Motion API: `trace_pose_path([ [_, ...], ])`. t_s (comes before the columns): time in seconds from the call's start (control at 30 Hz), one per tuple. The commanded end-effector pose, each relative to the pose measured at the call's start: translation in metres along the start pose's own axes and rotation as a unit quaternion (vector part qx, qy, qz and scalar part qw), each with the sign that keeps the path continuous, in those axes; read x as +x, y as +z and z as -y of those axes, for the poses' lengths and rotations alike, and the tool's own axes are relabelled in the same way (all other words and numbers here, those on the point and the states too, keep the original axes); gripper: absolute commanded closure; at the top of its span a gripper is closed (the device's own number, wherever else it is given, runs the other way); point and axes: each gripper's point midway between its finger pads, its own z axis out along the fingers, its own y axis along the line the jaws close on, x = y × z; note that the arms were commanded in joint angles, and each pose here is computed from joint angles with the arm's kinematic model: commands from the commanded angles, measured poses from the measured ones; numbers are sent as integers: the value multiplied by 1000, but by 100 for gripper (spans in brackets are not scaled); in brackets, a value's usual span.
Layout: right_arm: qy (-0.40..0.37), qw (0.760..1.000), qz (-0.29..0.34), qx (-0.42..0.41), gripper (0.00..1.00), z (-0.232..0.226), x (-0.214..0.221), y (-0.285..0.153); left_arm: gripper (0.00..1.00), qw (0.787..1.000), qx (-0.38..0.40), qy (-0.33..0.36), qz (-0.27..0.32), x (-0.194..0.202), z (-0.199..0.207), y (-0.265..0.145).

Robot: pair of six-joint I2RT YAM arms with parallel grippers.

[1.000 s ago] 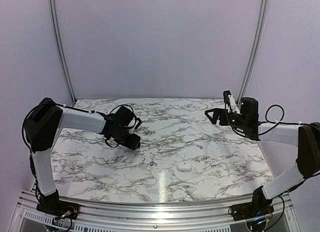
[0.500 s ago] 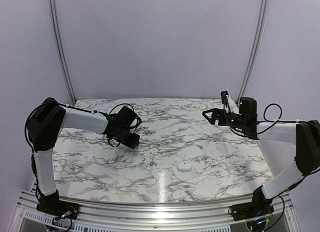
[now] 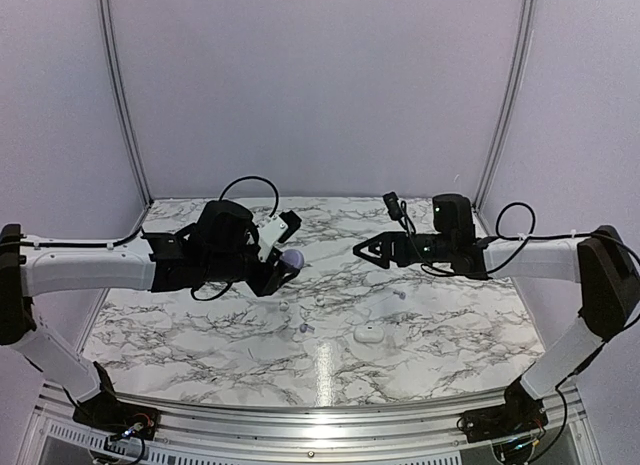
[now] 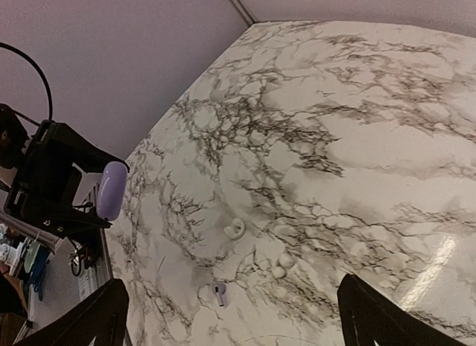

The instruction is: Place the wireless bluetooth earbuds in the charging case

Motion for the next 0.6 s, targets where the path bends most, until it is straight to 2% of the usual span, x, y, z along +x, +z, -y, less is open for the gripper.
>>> trace_pose_path([
  [0.0, 3, 997, -27, -68, 4, -52, 2, 18, 66, 997, 9, 58, 45, -17, 22, -7],
  [0.2, 0, 993, -55, -107, 12, -87, 16, 34, 68, 994, 0, 102, 49, -24, 46, -6],
  [0.57, 23, 984, -83, -158, 42, -111, 36, 47, 70, 990, -12, 135, 50, -26, 58, -3],
])
